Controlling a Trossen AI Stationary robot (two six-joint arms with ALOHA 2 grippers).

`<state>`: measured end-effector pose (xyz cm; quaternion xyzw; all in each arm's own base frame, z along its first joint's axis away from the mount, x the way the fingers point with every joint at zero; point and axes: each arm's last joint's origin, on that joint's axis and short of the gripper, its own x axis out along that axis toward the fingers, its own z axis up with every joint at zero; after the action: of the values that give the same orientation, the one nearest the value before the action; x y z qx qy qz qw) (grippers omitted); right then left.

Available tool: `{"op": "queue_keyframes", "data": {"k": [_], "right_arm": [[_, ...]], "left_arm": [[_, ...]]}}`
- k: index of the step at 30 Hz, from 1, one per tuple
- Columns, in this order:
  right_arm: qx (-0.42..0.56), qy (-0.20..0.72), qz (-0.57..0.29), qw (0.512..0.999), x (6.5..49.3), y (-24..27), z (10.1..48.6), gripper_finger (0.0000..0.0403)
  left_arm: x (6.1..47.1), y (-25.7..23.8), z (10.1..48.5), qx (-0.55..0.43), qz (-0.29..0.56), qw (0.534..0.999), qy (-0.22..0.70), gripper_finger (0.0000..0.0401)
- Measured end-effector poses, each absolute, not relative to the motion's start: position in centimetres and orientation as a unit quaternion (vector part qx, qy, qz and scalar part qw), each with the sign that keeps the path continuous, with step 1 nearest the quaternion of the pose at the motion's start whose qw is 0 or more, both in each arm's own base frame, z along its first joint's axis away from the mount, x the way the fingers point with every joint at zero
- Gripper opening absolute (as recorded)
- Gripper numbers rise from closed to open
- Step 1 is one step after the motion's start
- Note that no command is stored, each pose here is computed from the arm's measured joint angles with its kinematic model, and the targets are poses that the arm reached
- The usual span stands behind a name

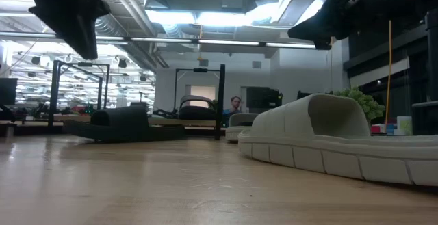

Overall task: Pick and place slides into the shelf
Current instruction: Put the black slides on the shelf

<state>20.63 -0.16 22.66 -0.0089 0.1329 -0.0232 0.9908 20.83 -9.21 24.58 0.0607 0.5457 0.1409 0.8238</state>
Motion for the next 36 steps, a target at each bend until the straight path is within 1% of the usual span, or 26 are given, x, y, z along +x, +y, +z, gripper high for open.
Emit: {"op": "queue_keyframes", "data": {"k": [6,9,12,20,28,36], "right_arm": [[-0.004,0.133,-0.024,0.991,20.6,-0.2,22.7,0.0027],[-0.003,0.133,-0.024,0.991,20.6,-0.2,22.7,0.0027],[-0.003,0.133,-0.024,0.991,20.6,-0.2,22.7,0.0027],[0.009,0.135,-0.026,0.991,20.6,-0.2,22.6,0.0028],[0.009,0.135,-0.025,0.99,20.6,-0.1,22.6,0.0028],[0.008,0.136,-0.025,0.99,20.6,-0.1,22.6,0.0028]], "left_arm": [[20.9,-9.3,23.4,0.087,0.139,0.81,0.563,0.0133],[21.0,-9.3,22.9,0.095,0.139,0.803,0.571,0.0155],[20.9,-9.4,22.3,0.108,0.135,0.796,0.58,0.0167],[20.5,-9.1,19.3,0.128,0.132,0.752,0.633,0.0171],[21.3,-9.5,17.1,0.193,0.097,0.708,0.672,0.0173],[21.9,-9.5,15.2,0.223,0.116,0.68,0.688,0.0167]]}}
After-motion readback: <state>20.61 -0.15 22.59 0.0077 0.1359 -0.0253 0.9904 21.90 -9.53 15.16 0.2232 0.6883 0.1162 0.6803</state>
